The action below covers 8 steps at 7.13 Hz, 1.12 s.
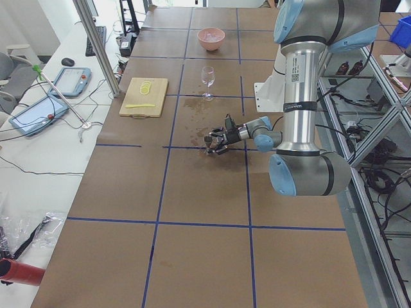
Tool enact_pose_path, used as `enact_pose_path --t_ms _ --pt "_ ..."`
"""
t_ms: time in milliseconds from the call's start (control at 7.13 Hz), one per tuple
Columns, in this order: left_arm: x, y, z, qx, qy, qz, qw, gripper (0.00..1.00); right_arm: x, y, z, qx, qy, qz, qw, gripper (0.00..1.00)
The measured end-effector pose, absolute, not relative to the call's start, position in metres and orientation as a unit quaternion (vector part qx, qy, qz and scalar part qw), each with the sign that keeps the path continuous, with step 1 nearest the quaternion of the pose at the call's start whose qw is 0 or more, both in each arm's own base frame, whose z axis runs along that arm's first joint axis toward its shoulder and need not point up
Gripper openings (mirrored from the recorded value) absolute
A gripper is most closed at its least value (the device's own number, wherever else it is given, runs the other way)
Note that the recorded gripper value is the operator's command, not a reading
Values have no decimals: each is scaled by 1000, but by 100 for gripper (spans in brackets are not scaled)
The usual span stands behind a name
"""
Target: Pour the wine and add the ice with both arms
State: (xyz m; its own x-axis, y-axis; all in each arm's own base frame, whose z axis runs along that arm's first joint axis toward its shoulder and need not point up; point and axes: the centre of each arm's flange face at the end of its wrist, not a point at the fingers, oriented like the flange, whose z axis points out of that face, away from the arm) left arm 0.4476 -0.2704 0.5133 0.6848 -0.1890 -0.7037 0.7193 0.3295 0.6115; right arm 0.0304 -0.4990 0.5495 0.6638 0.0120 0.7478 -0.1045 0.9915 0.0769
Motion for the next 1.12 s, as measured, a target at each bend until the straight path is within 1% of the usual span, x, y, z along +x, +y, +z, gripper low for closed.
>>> enact_pose_path --t_ms 140,280,701,1122 --pt "446 -272 512 499 266 -297 770 92 30 -499 549 57 -409 32 910 100" --pt "444 -275 508 499 266 -298 769 88 30 -499 547 58 -409 31 910 100" --pt "436 -277 508 500 269 -300 766 86 30 -498 546 56 -415 33 908 100" --pt "436 -277 511 499 270 -301 766 82 30 -497 547 55 -416 34 907 100"
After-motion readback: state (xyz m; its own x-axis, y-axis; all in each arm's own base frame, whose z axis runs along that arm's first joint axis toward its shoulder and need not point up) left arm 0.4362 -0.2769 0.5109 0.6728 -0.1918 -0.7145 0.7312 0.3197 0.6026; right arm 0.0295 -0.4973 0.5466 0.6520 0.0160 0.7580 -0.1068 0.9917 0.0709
